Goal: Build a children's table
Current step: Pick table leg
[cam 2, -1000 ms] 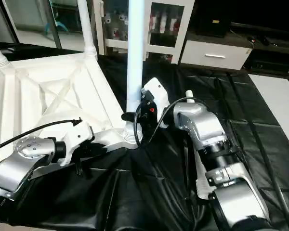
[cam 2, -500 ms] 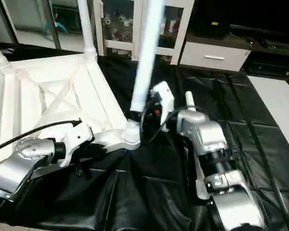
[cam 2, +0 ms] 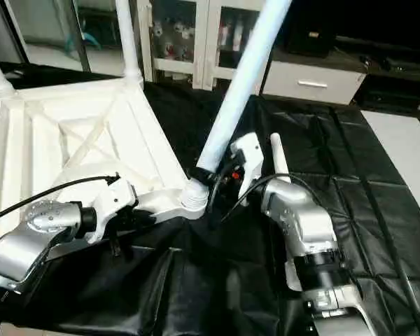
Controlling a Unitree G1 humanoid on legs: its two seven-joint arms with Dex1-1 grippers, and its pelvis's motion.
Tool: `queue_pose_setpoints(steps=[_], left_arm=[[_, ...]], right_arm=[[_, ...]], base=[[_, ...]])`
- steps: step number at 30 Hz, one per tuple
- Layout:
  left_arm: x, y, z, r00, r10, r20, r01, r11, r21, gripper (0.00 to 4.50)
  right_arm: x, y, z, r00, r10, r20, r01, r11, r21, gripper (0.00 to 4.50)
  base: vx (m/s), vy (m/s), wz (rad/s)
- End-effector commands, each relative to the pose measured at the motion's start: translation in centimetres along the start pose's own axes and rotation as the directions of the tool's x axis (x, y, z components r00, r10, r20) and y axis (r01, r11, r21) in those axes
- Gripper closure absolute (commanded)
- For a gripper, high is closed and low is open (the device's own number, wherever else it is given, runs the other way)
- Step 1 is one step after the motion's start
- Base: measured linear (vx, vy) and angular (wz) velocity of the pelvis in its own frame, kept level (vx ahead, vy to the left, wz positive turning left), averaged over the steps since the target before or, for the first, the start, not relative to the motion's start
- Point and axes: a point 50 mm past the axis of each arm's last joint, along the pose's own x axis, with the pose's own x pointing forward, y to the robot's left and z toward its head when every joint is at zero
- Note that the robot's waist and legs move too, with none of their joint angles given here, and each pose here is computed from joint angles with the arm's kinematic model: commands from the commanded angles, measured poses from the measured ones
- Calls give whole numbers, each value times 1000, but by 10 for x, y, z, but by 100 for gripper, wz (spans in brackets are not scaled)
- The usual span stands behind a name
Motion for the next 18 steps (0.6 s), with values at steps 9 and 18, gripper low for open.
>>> queue_pose_setpoints(steps=[9, 18], left_arm=[[4, -6, 8, 998, -39, 40, 38, 999, 27, 450], [5, -5, 8, 998, -42, 40, 41, 999, 31, 450]], right_arm=[[-8, 12, -37, 971, -19, -240, -1, 997, -82, 268], [-1, 16, -40, 946, 15, -324, -31, 999, -44, 268]], base=[[0, 0, 0], [0, 0, 0]])
